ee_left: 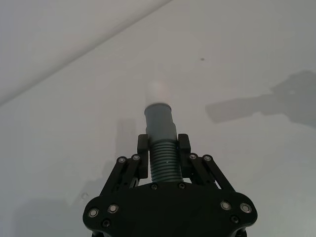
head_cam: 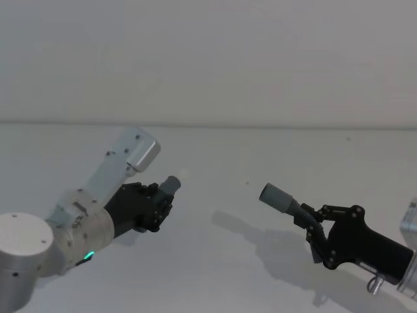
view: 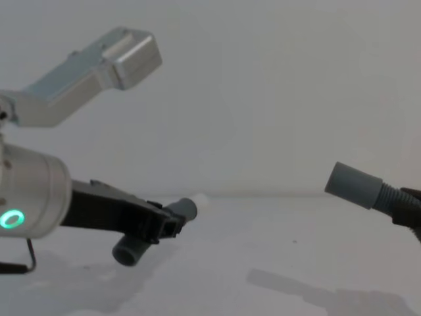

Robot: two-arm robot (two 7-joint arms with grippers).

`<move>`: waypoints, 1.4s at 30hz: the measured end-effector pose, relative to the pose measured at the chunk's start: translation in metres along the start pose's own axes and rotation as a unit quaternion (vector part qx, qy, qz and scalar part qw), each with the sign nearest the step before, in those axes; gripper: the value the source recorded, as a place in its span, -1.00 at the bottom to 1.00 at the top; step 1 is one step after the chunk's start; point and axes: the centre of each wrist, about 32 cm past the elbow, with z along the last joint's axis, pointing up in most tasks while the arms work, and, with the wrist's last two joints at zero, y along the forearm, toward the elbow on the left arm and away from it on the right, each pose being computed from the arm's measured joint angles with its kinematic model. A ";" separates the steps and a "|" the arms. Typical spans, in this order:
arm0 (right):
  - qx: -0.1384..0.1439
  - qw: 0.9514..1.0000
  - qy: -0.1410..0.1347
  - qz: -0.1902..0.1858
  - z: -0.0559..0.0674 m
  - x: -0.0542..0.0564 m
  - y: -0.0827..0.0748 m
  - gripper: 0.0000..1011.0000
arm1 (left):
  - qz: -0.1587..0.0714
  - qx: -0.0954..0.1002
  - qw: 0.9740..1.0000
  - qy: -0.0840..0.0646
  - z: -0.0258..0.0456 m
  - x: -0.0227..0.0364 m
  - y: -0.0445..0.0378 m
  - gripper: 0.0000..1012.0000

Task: Use both hands to pick up one end of the pipe from the table, align the ends, and insert them.

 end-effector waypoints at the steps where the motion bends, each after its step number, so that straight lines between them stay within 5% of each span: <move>1: 0.001 1.000 -0.002 0.002 -0.001 0.001 -0.001 -0.75 | -0.004 -0.001 1.000 -0.003 0.0003 0.0012 0.0008 -0.34; 5: 0.009 1.000 -0.013 0.012 -0.002 0.003 -0.002 -0.75 | -0.027 -0.012 0.999 -0.024 0.0026 0.0106 0.0076 -0.34; 14: 0.020 0.999 -0.039 0.027 -0.005 0.001 -0.004 -0.75 | -0.076 -0.036 0.996 -0.043 0.0032 0.0238 0.0154 -0.34; 26: 0.023 0.997 -0.069 0.033 -0.009 -0.009 -0.007 -0.75 | -0.166 -0.083 0.981 -0.049 0.0008 0.0387 0.0234 -0.34; 42: 0.046 0.992 -0.106 0.058 -0.016 -0.004 -0.014 -0.75 | -0.245 -0.093 0.964 -0.052 0.0057 0.0504 0.0337 -0.34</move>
